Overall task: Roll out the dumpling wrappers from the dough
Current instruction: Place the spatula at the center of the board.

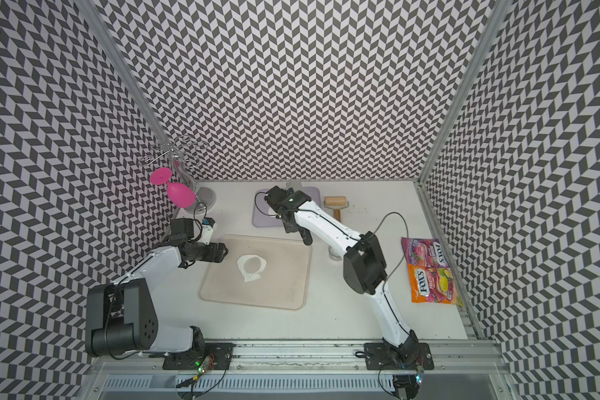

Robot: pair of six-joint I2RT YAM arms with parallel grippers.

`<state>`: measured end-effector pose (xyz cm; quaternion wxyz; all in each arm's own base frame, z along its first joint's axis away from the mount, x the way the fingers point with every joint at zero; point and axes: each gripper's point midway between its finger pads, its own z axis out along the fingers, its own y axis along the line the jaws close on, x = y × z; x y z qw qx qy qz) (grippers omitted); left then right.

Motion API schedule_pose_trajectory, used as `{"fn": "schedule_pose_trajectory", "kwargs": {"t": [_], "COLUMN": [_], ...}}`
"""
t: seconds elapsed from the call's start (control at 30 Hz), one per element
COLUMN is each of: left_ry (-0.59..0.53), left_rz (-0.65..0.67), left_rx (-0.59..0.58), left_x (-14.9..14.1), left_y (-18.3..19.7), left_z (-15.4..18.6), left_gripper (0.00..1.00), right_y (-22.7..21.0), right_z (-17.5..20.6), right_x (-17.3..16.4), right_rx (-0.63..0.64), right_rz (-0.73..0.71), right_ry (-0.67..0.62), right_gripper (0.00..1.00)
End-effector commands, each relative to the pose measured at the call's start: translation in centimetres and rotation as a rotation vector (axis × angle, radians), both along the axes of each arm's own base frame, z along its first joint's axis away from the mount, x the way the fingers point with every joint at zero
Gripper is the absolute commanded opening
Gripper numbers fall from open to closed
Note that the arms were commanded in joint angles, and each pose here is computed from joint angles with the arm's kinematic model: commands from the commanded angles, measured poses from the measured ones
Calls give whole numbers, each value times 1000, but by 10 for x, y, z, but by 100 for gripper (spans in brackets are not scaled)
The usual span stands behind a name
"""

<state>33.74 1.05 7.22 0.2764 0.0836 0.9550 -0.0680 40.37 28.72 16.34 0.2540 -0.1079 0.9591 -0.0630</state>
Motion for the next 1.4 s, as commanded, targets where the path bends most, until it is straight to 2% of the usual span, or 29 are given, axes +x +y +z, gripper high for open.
{"fn": "schedule_pose_trajectory", "kwargs": {"t": [0.0,0.07,0.17,0.33,0.43,0.77,1.0,1.03,1.07,1.13,1.2,1.37], "left_ry": [-44,-63,-101,-143,-137,-121,-120,-118,-119,-125,-125,-146], "left_rz": [-13,-28,-49,-67,-67,-77,-76,-76,-76,-79,-80,-89], "left_rx": [-22,-38,-53,-70,-73,-81,-79,-79,-79,-75,-75,-60], "left_x": [1,1,2,6,7,3,4,3,3,4,4,7], "left_y": [-3,-7,-12,-16,-17,-19,-18,-19,-18,-18,-18,-17], "left_z": [12,19,31,46,46,42,41,41,41,43,43,51], "left_gripper": [86,86,86,86,86,86,86,86,86,86,86,86], "right_y": [3,-22,-71,-152,-182,-202,-209,-210,-211,-213,-215,-217], "right_z": [50,51,36,-11,-40,-111,-132,-133,-134,-128,-117,-69], "right_x": [-10,-18,-28,-44,-52,-54,-48,-48,-49,-48,-46,-40], "right_rx": [295,385,453,411,362,273,219,214,209,206,207,227], "right_rz": [6,-38,-128,-329,-396,-391,-398,-398,-399,-403,-404,-402], "right_ry": [-38,-17,19,60,71,176,185,185,183,163,128,32], "right_gripper": [0,0,0,0,0,0,0,3,13,38,51,70]}}
